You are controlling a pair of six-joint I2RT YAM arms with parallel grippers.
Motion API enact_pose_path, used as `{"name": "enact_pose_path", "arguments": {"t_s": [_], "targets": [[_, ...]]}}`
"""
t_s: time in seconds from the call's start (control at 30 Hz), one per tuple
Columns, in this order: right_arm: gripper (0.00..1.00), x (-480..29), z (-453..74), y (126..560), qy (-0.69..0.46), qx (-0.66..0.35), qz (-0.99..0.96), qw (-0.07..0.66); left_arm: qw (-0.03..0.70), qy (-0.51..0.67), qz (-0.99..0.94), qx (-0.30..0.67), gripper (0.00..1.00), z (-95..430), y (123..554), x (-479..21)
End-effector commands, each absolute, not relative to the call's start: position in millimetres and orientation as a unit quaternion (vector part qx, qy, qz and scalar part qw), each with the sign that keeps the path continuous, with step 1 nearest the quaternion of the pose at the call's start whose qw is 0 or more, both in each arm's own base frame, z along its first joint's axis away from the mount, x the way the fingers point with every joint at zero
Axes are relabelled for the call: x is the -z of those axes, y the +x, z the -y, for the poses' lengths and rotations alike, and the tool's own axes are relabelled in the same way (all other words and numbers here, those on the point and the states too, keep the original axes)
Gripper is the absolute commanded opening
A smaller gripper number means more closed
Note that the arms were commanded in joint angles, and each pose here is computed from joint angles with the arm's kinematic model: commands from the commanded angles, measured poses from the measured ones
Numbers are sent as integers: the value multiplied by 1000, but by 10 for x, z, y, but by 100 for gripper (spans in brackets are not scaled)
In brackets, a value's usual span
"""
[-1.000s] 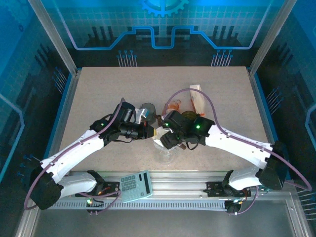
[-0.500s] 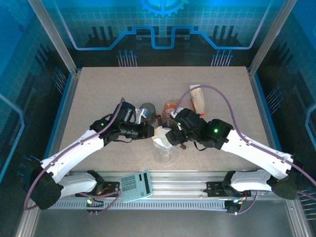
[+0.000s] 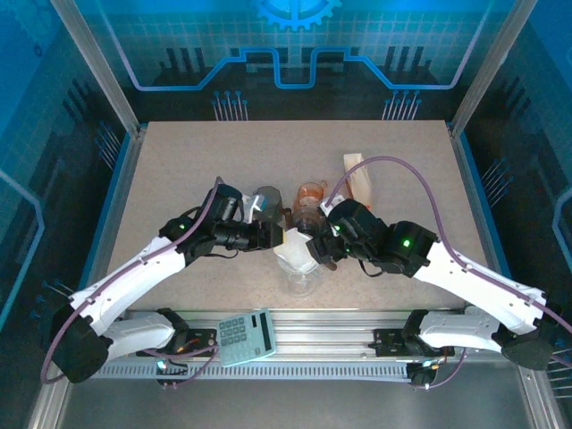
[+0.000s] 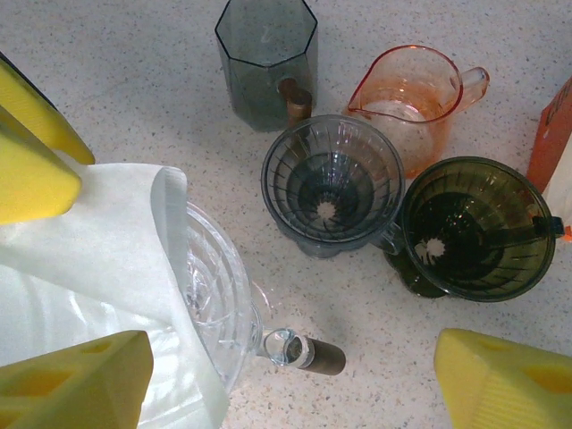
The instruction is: Place the coffee filter in the dripper
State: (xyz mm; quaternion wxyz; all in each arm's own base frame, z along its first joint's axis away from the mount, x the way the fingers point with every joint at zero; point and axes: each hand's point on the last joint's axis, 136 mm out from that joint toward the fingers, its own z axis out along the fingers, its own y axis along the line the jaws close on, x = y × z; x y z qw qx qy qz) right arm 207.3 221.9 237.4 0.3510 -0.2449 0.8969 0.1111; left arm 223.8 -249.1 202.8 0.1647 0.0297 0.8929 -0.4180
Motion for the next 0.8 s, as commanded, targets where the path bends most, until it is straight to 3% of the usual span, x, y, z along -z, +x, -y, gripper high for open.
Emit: {"name": "enact_pose_path", "arguments": {"t_s": [0.0,0.23,0.67,0.77], "targets": [[83,-2432,-2158,2062,-228,-115,-895,365,184,27,-884,428,56,2470,2257,-2162],[83,-2500,-2121,2031,-222,-131,-887,382,198,25,-877,437,69,2457,2254,-2234],[83,-2481,-2069,1872,-228,-168,-880,382,229,1,-879,417,73,2278,2274,-2274],[82,-2353,-2086,1723,-256,-171,-877,369,249,-9,-884,396,79,2167,2288,-2266]]}}
